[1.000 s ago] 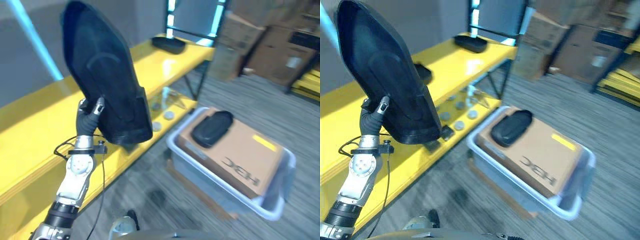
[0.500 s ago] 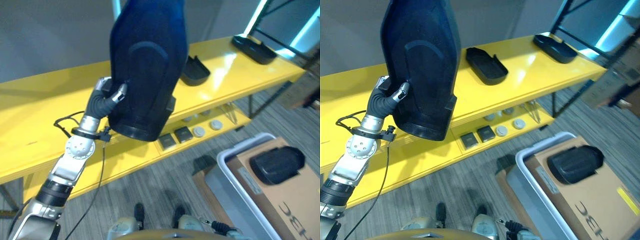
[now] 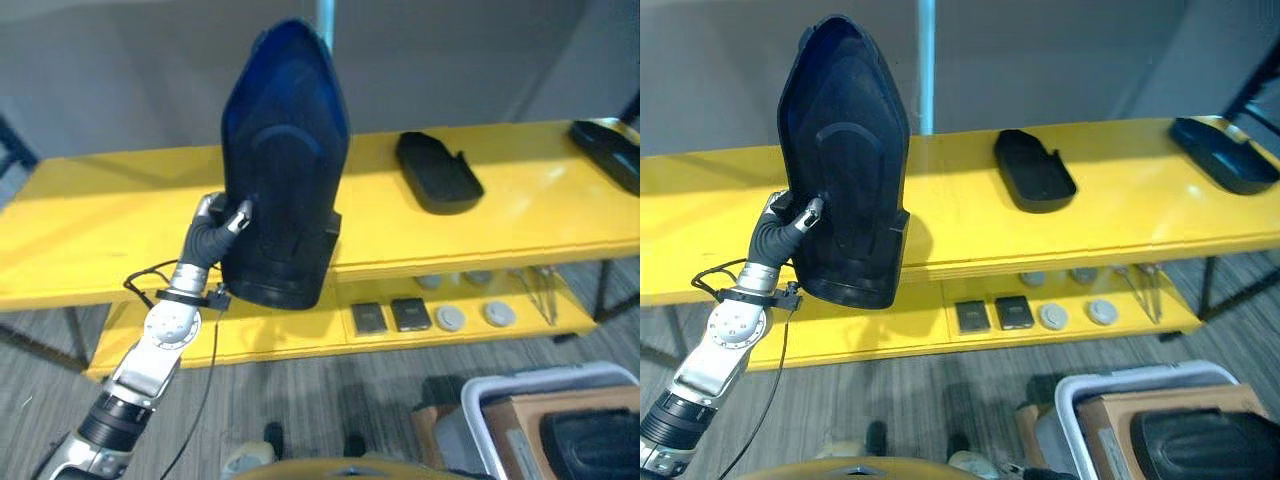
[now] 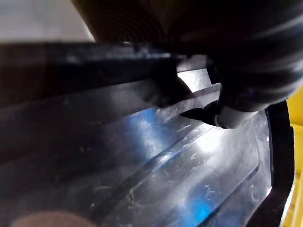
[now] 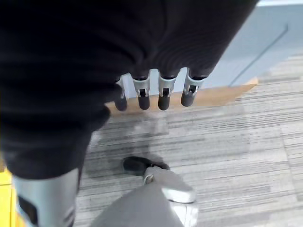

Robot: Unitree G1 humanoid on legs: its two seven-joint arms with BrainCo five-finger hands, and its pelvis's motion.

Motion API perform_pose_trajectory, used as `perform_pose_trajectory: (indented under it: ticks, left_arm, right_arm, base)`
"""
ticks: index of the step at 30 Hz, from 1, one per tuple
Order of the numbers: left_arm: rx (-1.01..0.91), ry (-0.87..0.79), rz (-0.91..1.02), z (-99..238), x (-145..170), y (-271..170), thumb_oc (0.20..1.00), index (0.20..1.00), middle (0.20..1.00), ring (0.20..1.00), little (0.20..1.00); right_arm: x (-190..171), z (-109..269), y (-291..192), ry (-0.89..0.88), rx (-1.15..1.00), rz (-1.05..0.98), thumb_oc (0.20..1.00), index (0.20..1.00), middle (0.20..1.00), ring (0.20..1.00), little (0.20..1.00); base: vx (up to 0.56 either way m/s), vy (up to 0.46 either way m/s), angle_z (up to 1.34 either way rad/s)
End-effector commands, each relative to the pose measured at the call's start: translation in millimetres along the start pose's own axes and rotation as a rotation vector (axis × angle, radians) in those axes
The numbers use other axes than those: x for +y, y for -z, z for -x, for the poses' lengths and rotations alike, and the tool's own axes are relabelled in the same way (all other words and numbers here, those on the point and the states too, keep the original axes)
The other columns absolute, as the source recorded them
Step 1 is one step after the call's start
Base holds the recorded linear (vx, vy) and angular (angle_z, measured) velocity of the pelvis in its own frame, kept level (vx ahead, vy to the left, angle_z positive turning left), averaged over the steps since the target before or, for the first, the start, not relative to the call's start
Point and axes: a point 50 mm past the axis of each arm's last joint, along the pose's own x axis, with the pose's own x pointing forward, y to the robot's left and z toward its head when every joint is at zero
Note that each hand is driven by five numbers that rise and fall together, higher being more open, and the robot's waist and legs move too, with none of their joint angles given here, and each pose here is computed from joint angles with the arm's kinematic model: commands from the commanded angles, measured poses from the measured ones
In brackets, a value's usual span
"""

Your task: Move parts from the plastic box to the shelf.

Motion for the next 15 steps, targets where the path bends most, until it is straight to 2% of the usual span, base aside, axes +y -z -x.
perform_pose_trajectory:
  ticks: [1, 10, 15]
  left_arm:
    - [-0.209, -0.133, 0.022, -24.4, 27.3, -32.6, 0.2, 0.2, 0.2, 0.2, 0.2]
    - [-0.152, -0.081, -0.07, -31.9, 24.8, -20.2, 0.2, 0.2, 0.2, 0.2, 0.2]
    - [-0.112, -0.1, -0.072, -35.7, 24.0, -15.5, 0.2, 0.2, 0.2, 0.2, 0.2]
  right_arm:
    - [1.2, 0.0, -4.2, -0.032, 0.007, -0.041, 1.0, 1.0, 1.0, 1.0, 1.0]
    - [22.7, -2.3, -4.3, 0.023, -0.016, -0.088, 1.0, 1.0, 1.0, 1.0, 1.0]
    - [27.9, -2.8, 4.8, 0.007, 0.004, -0.065, 1.0, 1.0, 1.0, 1.0, 1.0]
  base:
    - [0.21, 0.296, 0.43]
    - [0.19, 0.195, 0.05]
    - [0.18, -0.192, 0.4]
